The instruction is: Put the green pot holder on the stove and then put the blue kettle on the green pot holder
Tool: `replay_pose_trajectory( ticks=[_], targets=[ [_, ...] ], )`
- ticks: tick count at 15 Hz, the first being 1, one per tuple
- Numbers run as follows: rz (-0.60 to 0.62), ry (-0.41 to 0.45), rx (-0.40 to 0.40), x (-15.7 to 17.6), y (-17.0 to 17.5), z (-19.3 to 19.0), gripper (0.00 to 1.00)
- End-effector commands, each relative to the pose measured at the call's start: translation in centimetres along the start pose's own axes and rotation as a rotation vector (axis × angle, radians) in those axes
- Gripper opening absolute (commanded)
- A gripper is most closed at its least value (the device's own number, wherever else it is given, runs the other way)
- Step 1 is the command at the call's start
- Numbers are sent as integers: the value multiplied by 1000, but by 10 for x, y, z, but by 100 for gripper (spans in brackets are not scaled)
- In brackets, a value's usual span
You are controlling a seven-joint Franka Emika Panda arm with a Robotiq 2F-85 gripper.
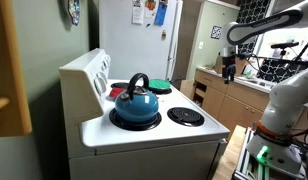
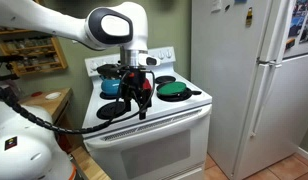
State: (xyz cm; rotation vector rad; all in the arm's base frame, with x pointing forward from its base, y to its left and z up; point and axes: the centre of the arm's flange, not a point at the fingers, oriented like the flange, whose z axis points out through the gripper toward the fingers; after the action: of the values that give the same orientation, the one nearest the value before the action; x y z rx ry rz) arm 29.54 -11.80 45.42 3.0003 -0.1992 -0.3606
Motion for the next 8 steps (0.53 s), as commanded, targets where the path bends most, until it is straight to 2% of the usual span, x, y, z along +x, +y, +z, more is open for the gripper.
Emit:
replay_pose_trajectory(
  ticks=[1, 6, 7, 8],
  targets=[
    [0, 0, 0, 0, 0, 0, 100],
    [0, -1, 0, 0, 0, 0, 100],
    [19, 21, 35, 4, -8, 4, 100],
    [33, -21, 91, 8, -22, 8, 100]
  ],
)
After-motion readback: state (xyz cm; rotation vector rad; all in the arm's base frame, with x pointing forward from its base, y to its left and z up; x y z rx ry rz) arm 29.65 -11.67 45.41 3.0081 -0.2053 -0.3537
